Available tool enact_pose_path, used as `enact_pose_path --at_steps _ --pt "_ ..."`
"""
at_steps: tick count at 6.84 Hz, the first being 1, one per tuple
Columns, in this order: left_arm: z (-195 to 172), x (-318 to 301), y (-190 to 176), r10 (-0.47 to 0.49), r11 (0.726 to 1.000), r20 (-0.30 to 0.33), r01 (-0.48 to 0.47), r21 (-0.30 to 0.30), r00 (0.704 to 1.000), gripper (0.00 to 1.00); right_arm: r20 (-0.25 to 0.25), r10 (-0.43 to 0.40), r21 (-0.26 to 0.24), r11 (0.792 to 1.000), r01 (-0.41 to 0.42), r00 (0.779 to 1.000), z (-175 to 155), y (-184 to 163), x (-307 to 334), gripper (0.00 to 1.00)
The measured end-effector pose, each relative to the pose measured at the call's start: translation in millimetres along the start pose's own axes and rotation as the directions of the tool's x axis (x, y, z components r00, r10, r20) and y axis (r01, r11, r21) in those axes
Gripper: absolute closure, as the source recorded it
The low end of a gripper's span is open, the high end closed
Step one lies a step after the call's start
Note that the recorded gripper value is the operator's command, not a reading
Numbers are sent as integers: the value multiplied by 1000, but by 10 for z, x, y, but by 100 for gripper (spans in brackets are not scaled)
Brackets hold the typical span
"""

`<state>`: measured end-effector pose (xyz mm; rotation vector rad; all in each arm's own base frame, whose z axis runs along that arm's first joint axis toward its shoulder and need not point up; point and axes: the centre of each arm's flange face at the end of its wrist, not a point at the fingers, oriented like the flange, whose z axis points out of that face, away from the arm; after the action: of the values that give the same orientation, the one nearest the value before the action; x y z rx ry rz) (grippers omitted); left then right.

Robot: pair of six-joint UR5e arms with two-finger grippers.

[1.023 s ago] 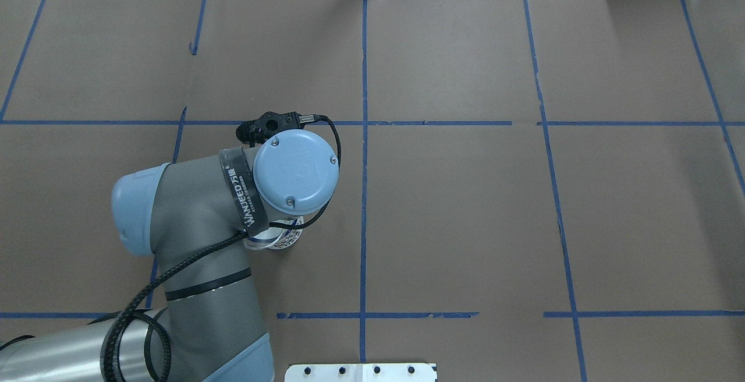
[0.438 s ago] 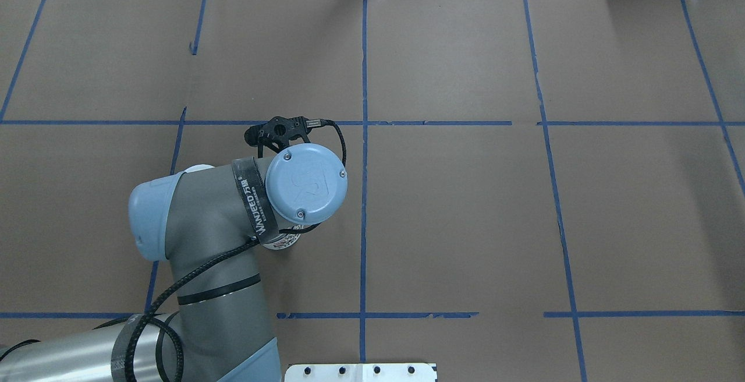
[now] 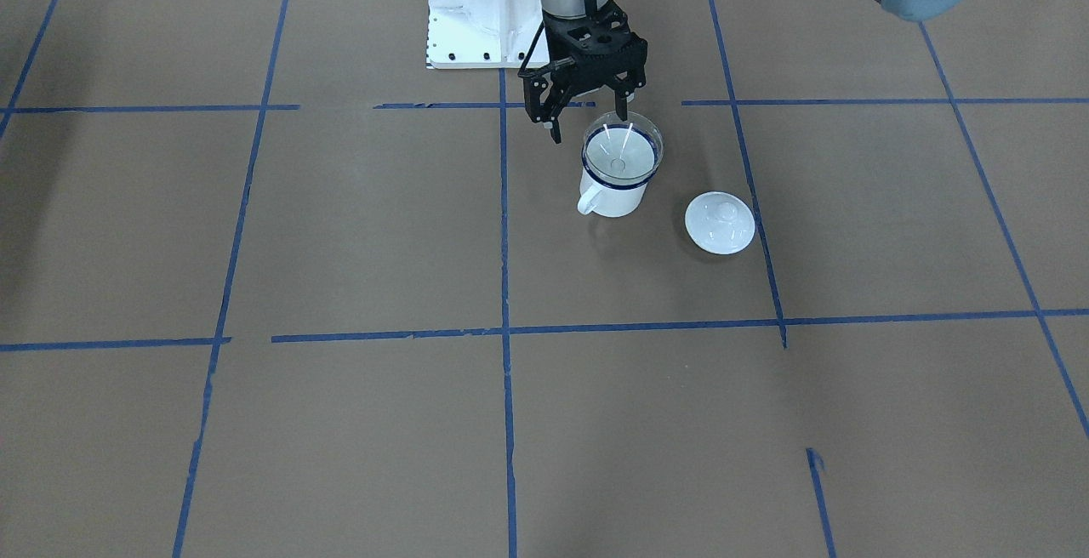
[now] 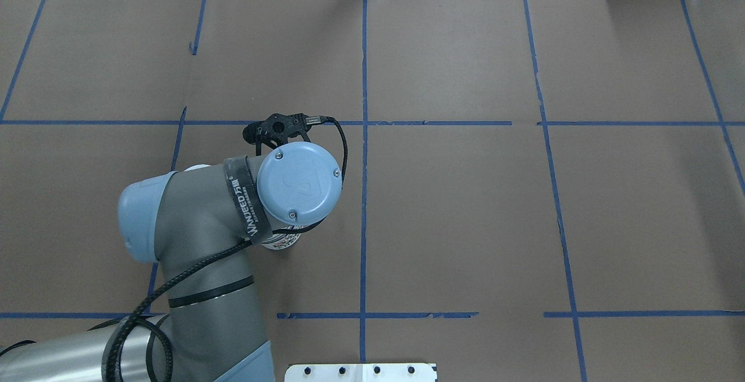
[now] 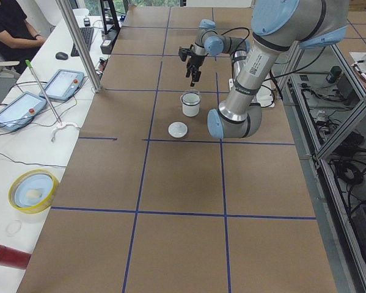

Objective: Place funnel on cup

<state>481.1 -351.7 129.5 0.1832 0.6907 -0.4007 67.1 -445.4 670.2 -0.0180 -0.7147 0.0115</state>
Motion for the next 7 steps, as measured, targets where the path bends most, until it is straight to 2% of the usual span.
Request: enact_pose_path --at_steps 1,2,3,4,5,7 --pt "-149 -68 -130 -2 1000 -31 2 12 1000 0 0 0 0 1000 0 1000 0 0 0 0" --pt "-316 -192 -414 19 999 -57 -17 39 998 0 0 0 0 1000 0 1000 2 1 2 0" --pt "-446 -405 -821 77 996 -66 -73 56 995 0 0 0 -1 1000 0 1000 2 1 2 0" --pt "-478 -739 -1311 152 988 -61 -149 47 986 0 0 0 0 1000 0 1000 1 1 1 0" --pt "-442 -1142 -1772 229 973 -56 -227 43 972 0 0 0 0 1000 0 1000 -1 0 -1 0" --pt "-210 -1940 -2467 357 934 -22 -356 37 934 0 0 0 0 1000 0 1000 2 1 2 0"
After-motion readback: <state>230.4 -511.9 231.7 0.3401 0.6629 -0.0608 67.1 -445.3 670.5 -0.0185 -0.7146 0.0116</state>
